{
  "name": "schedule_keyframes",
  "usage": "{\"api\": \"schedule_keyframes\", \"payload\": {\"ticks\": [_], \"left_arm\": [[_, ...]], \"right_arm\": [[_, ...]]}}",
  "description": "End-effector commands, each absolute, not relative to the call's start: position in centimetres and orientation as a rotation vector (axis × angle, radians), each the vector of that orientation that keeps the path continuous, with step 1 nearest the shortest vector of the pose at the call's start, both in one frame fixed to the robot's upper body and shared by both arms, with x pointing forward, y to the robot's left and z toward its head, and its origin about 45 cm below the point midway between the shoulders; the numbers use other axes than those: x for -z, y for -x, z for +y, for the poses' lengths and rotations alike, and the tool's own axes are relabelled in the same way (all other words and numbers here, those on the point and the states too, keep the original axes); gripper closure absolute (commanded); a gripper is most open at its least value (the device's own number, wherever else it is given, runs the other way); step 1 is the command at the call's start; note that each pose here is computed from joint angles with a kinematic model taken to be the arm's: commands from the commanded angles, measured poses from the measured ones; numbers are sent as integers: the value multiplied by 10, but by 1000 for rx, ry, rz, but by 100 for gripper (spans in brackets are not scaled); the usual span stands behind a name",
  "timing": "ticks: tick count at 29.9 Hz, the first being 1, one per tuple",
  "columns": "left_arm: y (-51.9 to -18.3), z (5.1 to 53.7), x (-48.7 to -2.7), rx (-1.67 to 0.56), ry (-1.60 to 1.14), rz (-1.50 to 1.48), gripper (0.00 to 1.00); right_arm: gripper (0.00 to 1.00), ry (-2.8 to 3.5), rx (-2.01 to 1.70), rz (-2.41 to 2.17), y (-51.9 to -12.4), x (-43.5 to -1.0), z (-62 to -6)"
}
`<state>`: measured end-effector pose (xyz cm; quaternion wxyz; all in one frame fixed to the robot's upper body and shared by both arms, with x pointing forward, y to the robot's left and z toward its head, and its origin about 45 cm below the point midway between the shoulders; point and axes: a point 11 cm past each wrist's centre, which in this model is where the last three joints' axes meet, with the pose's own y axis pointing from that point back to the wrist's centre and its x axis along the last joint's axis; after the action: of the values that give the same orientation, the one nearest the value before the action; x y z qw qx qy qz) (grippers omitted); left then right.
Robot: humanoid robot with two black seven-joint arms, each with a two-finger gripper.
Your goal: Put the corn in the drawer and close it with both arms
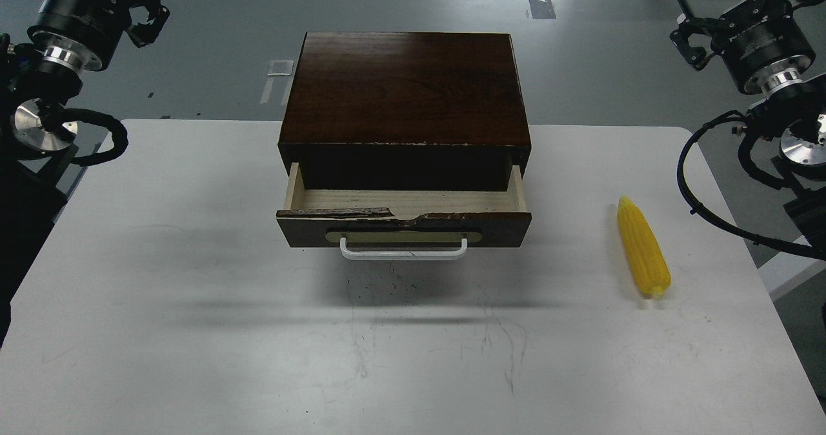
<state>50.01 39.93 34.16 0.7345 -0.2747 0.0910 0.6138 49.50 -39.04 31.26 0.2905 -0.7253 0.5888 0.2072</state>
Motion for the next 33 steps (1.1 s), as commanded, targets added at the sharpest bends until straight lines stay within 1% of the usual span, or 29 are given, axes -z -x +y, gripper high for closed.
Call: {"api": "schedule_keyframes", "payload": {"ticks": [1, 10, 15, 19, 24, 29, 31, 33], "left_arm": [[-499, 399, -338, -1351, 600, 205, 2], [-498, 400, -333, -1356, 593, 210, 2], [-497, 396, -322, -1351, 550, 228, 2], [-496, 394, -316, -1350, 534, 233, 2], [-496, 392, -315, -1347, 529, 238, 2], [-496, 390, -314, -1344, 528, 241, 2], [-497, 390, -315, -1342, 529, 239, 2], [-497, 387, -315, -1333, 530, 242, 2]], "right_arm": [[0, 1938, -558, 1562, -496, -312, -386], [0, 1921, -536, 1584, -492, -312, -397], [0, 1987, -411, 1653, -487, -340, -425], [0, 2260, -152, 1716, -488, -395, -424], [0, 2600, 136, 1740, -483, -429, -402], [0, 2936, 455, 1745, -472, -437, -383], [0, 3102, 627, 1718, -467, -434, -370], [0, 3309, 886, 1669, -457, -424, -359]]}}
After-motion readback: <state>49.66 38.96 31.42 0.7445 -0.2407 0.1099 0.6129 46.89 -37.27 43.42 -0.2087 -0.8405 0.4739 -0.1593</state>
